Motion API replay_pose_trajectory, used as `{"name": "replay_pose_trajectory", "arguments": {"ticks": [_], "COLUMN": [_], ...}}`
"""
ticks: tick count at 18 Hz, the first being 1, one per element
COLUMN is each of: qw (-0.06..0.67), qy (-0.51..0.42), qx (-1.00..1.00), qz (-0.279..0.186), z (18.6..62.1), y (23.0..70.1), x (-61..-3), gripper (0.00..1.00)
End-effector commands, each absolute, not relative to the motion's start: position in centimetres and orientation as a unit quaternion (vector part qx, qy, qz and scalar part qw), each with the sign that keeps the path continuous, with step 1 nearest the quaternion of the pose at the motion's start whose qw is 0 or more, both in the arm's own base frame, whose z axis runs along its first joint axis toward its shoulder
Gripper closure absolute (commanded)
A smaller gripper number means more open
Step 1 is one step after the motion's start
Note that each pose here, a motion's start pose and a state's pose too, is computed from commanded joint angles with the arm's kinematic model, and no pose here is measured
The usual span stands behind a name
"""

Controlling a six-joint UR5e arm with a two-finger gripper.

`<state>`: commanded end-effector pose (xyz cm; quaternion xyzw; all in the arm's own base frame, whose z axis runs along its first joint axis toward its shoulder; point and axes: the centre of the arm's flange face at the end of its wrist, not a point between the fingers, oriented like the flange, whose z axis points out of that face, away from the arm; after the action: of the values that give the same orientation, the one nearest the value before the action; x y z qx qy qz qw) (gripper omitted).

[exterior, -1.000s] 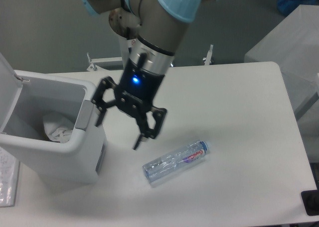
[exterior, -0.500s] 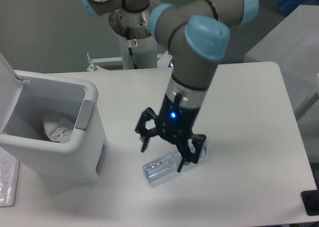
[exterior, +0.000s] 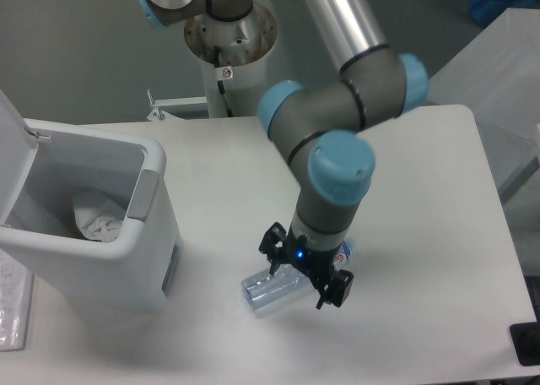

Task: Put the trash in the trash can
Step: 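Move the gripper back down to the clear water bottle, then grasp the water bottle by its cap end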

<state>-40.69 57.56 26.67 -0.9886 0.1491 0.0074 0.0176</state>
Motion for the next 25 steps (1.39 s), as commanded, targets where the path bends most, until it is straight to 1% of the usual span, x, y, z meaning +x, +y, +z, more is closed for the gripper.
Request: {"name": "replay_pose_trajectory", "arguments": {"ticks": [3,14,21,22,23,24,25], "qw": [-0.021,-0.039,-0.044,-0.044,-0.045,-0.044,-0.044], "qy": [0.163,0.185,0.167,0.166,0.166,0.165,0.162], "qx": [-0.986,-0.982,-0.985,-0.985,-0.985,-0.985,-0.986], "qz": [0.016,-0.003,-0.009,-0.008,-0.009,-0.009,-0.008], "z": [25.1,21.2,19.6,19.5,19.5,19.6,19.6], "y": [57.7,59.7,60.4,60.5,60.5,60.5,60.5], "x": [-39.0,-35.8,-35.5,-35.6,-35.6,-35.6,-35.7], "gripper": [0.00,0.00,0.00,0.02,0.11,0.25,0.33]}}
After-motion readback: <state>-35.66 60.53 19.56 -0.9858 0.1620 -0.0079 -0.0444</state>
